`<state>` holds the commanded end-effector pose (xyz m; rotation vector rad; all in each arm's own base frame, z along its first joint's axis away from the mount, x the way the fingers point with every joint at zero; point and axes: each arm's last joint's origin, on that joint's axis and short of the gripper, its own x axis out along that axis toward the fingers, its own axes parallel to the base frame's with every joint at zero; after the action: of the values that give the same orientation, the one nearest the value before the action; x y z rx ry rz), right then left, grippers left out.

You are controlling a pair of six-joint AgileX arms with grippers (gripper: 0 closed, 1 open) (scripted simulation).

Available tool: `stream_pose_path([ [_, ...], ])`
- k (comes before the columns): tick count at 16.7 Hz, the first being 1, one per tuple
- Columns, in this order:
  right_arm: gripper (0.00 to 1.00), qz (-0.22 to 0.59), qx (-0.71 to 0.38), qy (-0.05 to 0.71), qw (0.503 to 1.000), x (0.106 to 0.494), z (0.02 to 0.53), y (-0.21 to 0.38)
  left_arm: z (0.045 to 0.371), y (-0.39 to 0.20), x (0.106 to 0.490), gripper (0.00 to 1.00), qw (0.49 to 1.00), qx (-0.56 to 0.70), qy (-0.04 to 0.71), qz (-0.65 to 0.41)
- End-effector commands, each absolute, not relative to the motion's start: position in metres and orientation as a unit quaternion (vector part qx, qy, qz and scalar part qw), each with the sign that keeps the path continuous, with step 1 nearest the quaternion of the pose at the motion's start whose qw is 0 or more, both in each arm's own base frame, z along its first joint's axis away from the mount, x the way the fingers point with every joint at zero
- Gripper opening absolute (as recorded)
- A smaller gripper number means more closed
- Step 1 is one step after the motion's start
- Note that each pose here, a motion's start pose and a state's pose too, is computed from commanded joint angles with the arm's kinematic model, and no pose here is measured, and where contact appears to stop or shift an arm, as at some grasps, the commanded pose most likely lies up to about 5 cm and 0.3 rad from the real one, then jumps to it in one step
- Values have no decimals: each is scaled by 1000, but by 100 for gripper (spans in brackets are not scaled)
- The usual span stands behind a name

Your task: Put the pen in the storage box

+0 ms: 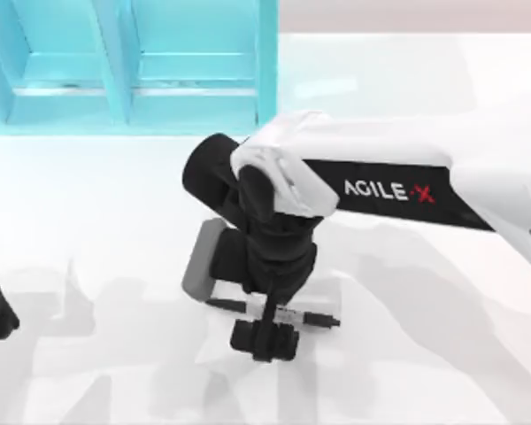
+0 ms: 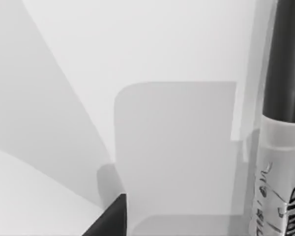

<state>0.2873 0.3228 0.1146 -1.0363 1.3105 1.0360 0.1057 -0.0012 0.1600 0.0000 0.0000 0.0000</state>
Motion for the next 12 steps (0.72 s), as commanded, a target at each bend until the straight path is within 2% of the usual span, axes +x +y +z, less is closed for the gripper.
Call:
stream_pose_path([
  [3,0,439,-439,550,559,289,129,325,160,-1,106,100,1000,0,0,0],
  [9,0,438,-440,559,550,288,198,324,160,-1,106,100,1000,0,0,0],
  [12,0,439,-439,555,555,287,215,323,160,-1,106,100,1000,0,0,0],
])
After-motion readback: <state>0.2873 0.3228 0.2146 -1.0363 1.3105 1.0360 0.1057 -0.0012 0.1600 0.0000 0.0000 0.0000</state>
